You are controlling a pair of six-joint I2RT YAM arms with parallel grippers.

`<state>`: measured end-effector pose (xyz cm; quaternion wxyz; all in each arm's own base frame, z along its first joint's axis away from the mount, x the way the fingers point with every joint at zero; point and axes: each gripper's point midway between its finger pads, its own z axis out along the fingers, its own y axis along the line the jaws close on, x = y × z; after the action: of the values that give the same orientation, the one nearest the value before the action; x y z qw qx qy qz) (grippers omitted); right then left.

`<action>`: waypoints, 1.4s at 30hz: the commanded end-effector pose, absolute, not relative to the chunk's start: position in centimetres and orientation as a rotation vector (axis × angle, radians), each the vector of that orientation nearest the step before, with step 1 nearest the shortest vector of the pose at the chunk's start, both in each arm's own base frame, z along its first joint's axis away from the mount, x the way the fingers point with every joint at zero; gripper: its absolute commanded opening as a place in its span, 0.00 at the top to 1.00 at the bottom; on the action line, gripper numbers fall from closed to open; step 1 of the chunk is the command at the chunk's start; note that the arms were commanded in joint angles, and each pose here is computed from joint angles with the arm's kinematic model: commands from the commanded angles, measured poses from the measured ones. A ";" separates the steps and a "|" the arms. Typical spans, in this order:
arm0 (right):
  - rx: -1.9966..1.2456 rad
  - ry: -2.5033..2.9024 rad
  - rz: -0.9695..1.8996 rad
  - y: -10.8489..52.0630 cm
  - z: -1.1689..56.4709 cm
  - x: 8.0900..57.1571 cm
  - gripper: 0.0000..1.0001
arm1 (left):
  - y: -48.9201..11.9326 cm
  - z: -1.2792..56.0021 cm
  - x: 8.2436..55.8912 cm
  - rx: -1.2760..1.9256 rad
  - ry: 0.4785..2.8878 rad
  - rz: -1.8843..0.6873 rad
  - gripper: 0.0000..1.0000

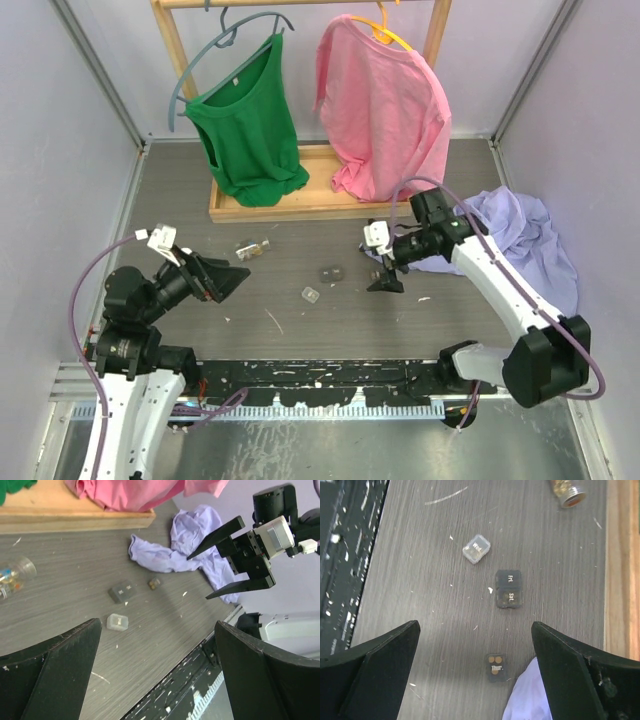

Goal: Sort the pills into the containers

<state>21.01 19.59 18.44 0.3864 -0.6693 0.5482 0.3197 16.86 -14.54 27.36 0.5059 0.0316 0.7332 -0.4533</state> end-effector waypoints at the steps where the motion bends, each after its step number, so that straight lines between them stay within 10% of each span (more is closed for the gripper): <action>1: -1.851 1.265 0.670 20.4 16.6 23.1 0.00 | -14.9 26.4 16.2 0.161 1.753 -1.083 0.02; 42: -1.974 1.489 0.642 29.9 4.7 28.2 0.22 | -16.7 22.1 17.5 0.120 1.791 -1.161 0.02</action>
<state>26.95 28.34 3.62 0.2661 -0.7401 0.5639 0.2518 16.80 -16.69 20.69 0.4503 0.0427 0.7554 -0.4741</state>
